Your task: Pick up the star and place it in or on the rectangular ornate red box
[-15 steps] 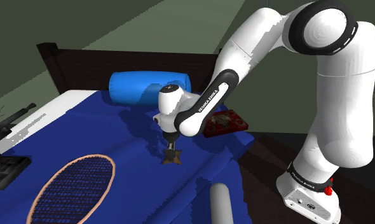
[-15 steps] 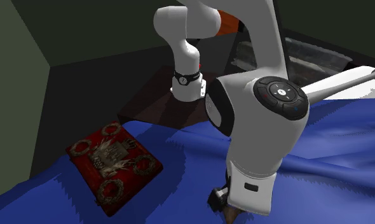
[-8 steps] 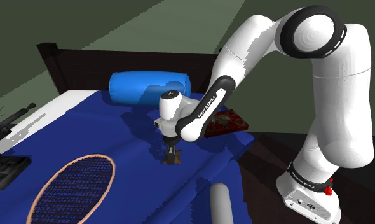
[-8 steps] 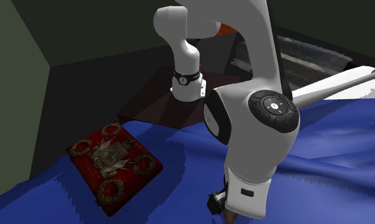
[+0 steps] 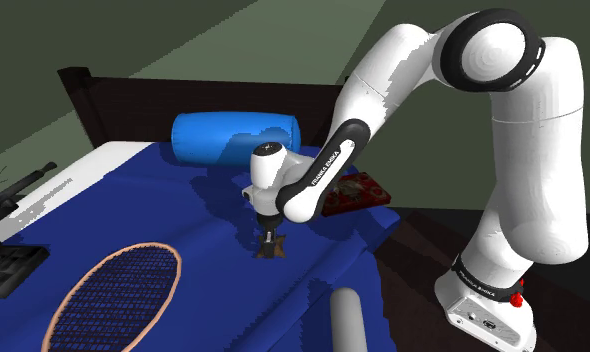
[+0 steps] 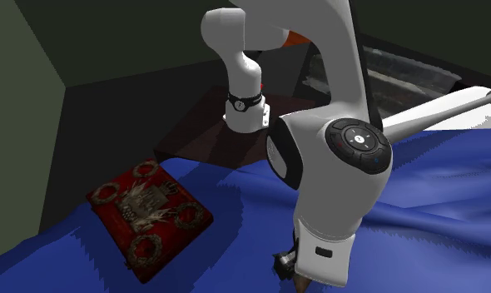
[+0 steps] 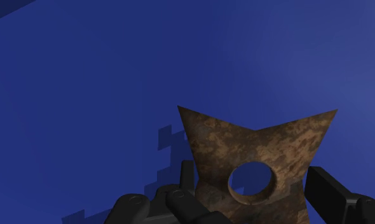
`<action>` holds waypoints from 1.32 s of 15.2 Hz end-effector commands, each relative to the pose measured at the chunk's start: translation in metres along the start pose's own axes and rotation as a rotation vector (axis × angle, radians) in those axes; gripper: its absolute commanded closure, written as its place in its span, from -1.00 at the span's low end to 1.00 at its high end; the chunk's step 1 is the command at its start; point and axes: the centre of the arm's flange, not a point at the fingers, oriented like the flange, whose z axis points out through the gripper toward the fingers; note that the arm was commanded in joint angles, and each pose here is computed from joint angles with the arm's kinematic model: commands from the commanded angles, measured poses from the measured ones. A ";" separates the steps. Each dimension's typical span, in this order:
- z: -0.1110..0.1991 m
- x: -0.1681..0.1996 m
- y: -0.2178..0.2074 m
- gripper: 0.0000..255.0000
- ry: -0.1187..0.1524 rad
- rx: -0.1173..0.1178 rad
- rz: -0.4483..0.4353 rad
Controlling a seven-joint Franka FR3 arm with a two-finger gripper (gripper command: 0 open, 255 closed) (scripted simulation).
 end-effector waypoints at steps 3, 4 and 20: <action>0.000 0.000 0.000 1.00 0.000 0.000 0.000; 0.000 0.000 0.000 1.00 0.000 0.000 0.000; -0.074 0.000 0.000 1.00 0.000 0.000 0.000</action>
